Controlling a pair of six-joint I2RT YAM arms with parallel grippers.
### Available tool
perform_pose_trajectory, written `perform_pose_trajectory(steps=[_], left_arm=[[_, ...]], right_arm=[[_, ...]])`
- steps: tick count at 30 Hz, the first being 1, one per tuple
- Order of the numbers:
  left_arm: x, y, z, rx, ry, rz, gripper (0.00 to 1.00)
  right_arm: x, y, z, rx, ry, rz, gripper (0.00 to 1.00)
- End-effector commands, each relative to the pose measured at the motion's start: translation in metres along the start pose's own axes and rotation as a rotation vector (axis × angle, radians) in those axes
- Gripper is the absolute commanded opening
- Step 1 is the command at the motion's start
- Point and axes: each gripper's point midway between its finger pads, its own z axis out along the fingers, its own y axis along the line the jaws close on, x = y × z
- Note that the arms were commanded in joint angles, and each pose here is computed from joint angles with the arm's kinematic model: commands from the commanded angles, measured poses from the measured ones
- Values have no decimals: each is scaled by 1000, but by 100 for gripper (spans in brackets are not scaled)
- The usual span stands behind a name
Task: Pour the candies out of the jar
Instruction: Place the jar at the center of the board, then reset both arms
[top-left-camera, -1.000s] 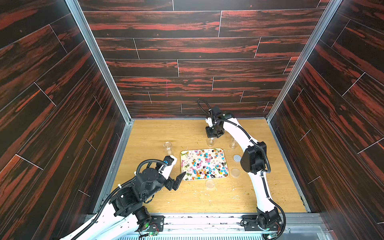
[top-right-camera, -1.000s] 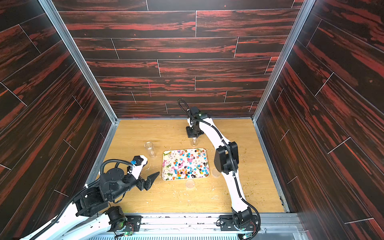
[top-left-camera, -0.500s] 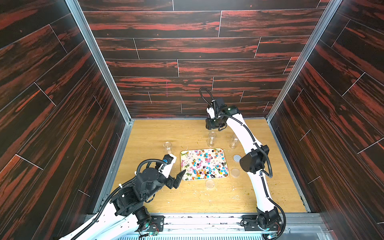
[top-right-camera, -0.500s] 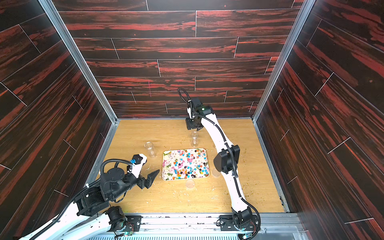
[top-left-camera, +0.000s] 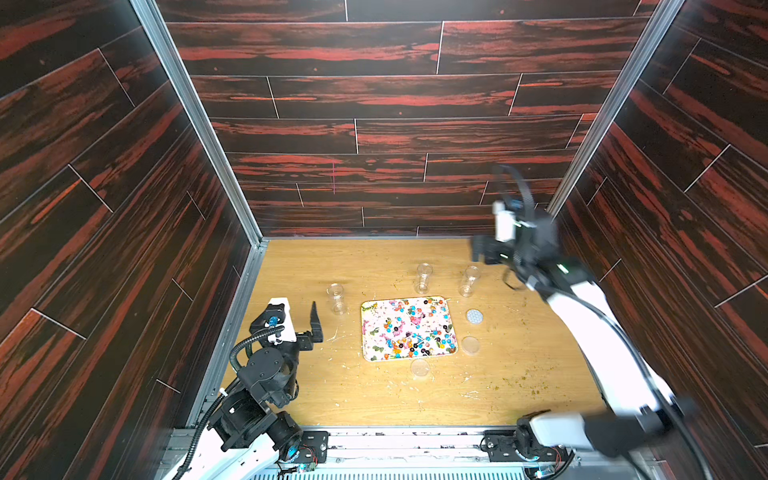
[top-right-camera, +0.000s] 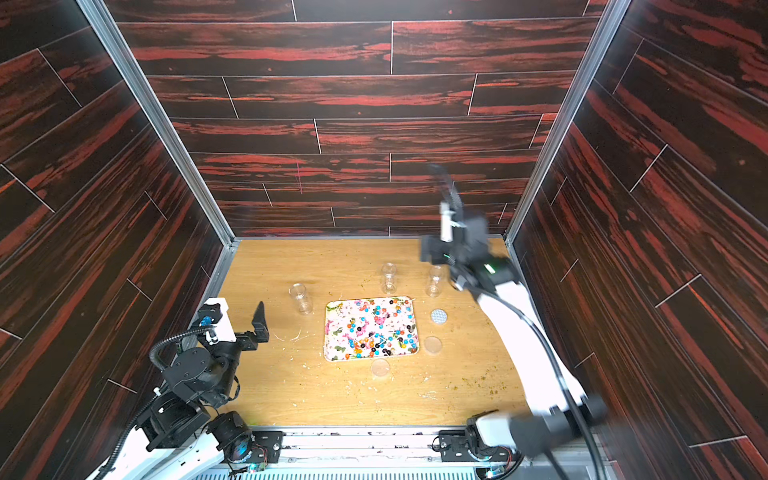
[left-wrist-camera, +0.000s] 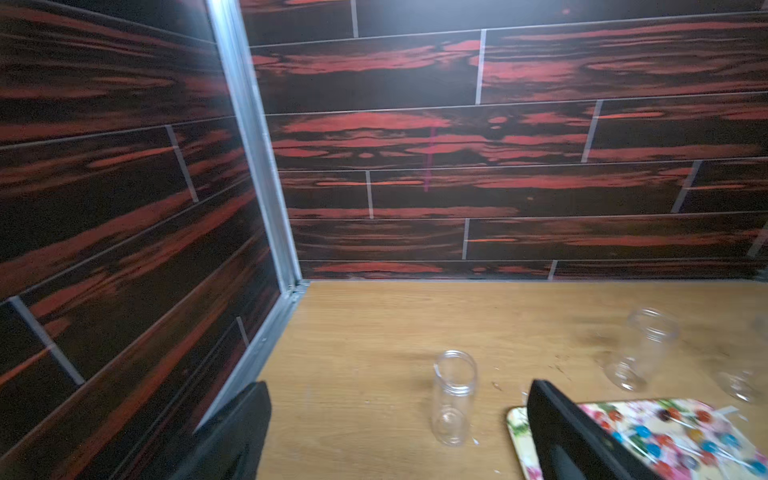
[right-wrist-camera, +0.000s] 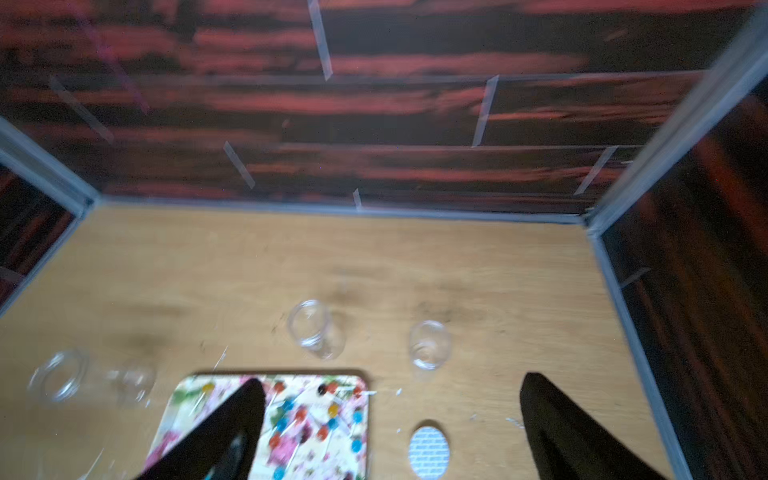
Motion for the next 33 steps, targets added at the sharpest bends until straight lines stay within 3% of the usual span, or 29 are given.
perform_pose_trajectory(steps=[1,4,8,12,14,17,20,24,25,27,30,33], left_arm=[[24,21,19,-125,55,-10,100],[60,52,42,-277,122,-77,100],[104,90,55,-455,185,-149,100],[140,99,67,-491,164,-65,100],[165,104,69,-509,207,-79,100],[179,98,87,-478,312,-62,100],[180,88,109,-424,300,-82,100],[177,93,125,-450,234,-146,100],[178,94,129,-450,228,-151,100],[181,90,139,-427,258,-122,100],[189,86,153,-386,188,-122,100],[209,73,165,-314,300,-97,100]], right_arm=[[9,-57,-9,143,-193,141,99],[66,-110,-11,323,-178,175,99],[147,-153,0,495,-118,121,99],[219,-161,26,492,-108,114,99],[243,-160,41,469,-93,140,99],[241,-157,65,443,-77,136,99],[222,-156,78,427,-166,158,99],[214,-158,94,425,-237,145,99],[221,-154,100,405,-172,143,99],[219,-153,102,396,-185,126,99],[220,-149,103,375,-186,119,99],[219,-143,112,341,-160,97,99]])
